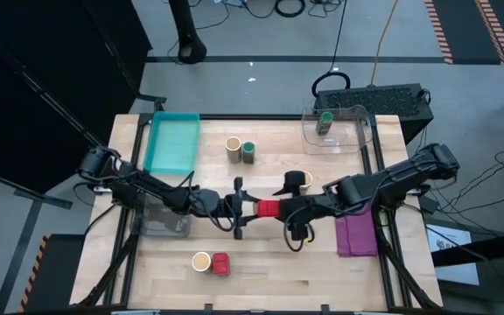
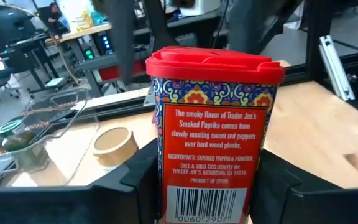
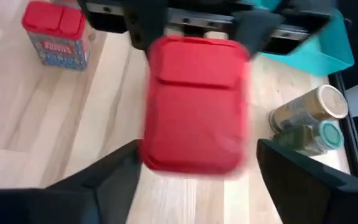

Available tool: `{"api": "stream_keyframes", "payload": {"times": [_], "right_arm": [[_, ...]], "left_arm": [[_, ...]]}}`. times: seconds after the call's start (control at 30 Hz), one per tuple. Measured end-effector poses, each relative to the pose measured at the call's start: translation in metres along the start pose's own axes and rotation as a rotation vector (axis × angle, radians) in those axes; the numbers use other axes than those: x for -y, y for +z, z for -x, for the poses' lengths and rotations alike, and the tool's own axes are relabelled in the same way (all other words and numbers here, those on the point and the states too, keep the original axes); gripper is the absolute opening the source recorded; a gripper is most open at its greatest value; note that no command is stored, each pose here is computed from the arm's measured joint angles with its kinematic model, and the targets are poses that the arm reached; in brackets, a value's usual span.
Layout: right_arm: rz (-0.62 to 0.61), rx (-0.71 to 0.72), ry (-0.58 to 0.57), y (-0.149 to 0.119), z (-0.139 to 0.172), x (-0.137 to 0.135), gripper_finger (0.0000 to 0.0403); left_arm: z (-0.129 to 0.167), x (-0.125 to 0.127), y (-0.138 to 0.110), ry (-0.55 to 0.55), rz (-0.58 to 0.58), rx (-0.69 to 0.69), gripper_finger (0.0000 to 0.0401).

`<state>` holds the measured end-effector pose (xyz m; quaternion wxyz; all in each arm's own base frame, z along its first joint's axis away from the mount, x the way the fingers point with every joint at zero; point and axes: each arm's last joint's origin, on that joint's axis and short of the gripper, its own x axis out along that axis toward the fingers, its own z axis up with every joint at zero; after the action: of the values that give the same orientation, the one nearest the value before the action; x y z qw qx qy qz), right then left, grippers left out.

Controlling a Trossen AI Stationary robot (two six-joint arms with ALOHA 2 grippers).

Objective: Sort spices by type
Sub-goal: Put the top red seasoning can into the blue bin

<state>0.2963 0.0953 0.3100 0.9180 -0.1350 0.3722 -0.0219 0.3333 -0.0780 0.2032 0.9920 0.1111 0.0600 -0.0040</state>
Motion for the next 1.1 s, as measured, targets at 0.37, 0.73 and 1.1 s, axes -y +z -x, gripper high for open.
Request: {"api": "stream_keyframes", "payload": {"times": [0.37,0.73,1.1], "right_arm": [[-0.160,0.263,0.035,-0.051,0.046,-0.025,0.0297],[-0.142,0.653,0.001,-0.057,0.003,-0.039,0.0297],[-0.100,0.710,0.032,-0.048,-0.027,-0.021,0.0297]], "left_arm": [[0.021,0.026,0.027,-0.008,-0.024,0.337,0.0177],[0.024,0.028,0.033,-0.010,0.009,0.392,0.0177],[0.021,0.022,0.032,0.024,0.033,0.371,0.0177]]}}
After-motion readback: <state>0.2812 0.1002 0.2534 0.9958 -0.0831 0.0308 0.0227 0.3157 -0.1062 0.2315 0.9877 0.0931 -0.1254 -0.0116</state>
